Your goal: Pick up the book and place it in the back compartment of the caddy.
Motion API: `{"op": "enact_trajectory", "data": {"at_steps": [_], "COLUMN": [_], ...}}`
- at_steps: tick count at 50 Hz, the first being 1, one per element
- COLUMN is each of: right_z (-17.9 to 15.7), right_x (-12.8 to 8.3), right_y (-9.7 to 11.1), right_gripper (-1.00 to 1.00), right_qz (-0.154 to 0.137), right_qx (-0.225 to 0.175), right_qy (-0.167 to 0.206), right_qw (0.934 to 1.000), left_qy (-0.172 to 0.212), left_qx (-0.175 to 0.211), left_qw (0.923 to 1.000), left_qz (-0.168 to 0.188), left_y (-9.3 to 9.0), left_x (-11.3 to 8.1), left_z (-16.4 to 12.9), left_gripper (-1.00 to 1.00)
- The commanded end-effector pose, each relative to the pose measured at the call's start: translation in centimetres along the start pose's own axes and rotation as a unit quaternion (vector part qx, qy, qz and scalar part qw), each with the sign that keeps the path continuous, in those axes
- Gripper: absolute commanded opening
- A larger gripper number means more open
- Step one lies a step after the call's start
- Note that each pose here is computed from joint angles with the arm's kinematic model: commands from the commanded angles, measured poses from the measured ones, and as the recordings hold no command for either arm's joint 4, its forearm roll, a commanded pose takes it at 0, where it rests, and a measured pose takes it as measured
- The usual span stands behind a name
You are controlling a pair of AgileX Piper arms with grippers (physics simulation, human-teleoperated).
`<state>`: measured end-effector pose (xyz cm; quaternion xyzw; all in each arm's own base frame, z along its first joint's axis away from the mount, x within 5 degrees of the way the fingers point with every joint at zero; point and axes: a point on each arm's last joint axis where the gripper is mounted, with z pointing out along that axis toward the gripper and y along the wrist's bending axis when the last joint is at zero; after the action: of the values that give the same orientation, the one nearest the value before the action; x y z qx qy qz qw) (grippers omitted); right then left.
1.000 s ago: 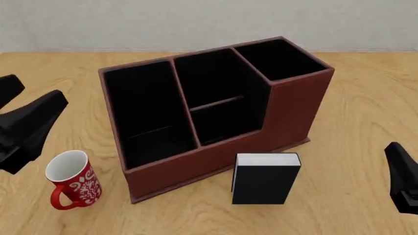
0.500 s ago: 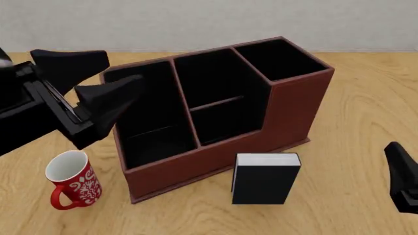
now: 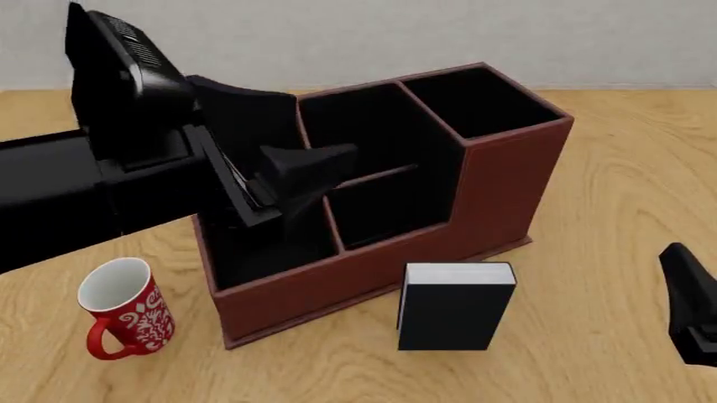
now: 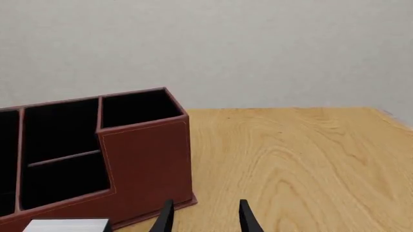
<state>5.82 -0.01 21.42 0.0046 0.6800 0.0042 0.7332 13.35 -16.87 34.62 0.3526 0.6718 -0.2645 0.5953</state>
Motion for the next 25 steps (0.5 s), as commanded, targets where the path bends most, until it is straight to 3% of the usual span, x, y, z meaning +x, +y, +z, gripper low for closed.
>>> {"op": "enact_trajectory", "data": {"at_steps": [1, 25], "right_z": [0.0, 0.1], "right_x": [0.0, 0.1], "right_y": [0.0, 0.0], "right_gripper": [1.0, 1.0], "right_qz": [0.0, 0.002], "right_qx": [0.0, 0.0], "right_qy": [0.0, 0.002], "right_qw": [1.0, 1.0], "left_qy": [0.022, 0.073], "left_qx": [0.031, 0.064], "left_qw": [0.9993, 0.9953], "left_qz": [0.001, 0.003], "left_y": [-1.5, -3.4], "left_x": [0.3, 3.6], "left_z": [2.4, 4.9], "left_gripper": [1.0, 1.0]}}
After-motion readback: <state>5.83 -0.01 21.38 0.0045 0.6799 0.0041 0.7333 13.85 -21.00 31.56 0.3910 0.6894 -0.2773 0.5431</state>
